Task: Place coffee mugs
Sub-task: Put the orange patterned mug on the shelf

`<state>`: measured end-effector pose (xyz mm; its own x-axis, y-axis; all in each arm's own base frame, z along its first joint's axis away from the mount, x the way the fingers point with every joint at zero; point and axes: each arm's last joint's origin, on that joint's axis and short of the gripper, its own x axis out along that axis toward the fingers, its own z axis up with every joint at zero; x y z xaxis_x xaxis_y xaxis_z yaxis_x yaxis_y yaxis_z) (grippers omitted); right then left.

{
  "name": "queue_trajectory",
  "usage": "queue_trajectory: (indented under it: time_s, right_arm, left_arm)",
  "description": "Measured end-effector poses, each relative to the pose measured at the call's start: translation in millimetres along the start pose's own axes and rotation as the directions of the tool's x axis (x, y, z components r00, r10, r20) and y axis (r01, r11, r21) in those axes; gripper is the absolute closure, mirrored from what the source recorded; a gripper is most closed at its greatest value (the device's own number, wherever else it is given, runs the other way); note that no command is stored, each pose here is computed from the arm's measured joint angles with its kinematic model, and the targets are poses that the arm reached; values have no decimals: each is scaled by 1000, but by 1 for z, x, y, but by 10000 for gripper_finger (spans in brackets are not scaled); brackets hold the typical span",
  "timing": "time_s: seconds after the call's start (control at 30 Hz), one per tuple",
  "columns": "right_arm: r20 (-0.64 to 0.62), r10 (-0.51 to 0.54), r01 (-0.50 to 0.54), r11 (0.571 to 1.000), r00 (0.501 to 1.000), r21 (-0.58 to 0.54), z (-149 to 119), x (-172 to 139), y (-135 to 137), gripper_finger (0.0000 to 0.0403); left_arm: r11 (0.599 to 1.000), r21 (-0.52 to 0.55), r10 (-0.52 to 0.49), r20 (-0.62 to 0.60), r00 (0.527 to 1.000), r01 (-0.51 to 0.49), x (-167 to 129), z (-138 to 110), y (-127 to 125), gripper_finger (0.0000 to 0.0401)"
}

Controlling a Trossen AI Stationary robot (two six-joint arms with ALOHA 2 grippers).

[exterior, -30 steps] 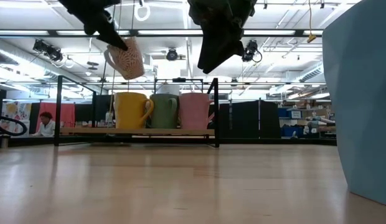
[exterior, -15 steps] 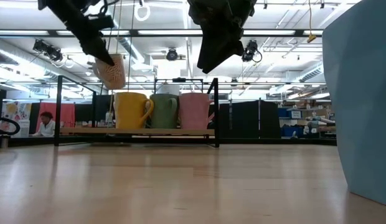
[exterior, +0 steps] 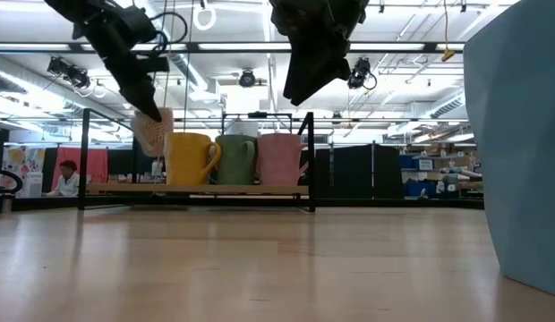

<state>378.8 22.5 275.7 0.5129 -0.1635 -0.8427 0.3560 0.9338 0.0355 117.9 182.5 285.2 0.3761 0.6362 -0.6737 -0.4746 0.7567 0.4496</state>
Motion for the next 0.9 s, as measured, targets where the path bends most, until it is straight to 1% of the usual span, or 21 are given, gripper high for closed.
queue_trajectory:
  time_s: [0.17,0.37,0.63,0.9]
  right_arm:
    - [0,0,0,1000,1000,0,0,0,0,258]
    - [1,1,-1,1000,1000,0,0,0,0,258]
    - [2,1,-1,1000,1000,-3,0,0,0,258]
    - [2,1,-1,1000,1000,-3,0,0,0,258]
  left_arm:
    - [999,-9,-52,-58,997,52,13,-3,-3,373]
    - [994,-14,-108,-112,988,107,22,-7,-7,373]
    - [986,-28,-168,-140,976,166,21,-11,-11,368]
    - [984,-31,-179,-151,972,176,21,-12,-12,362]
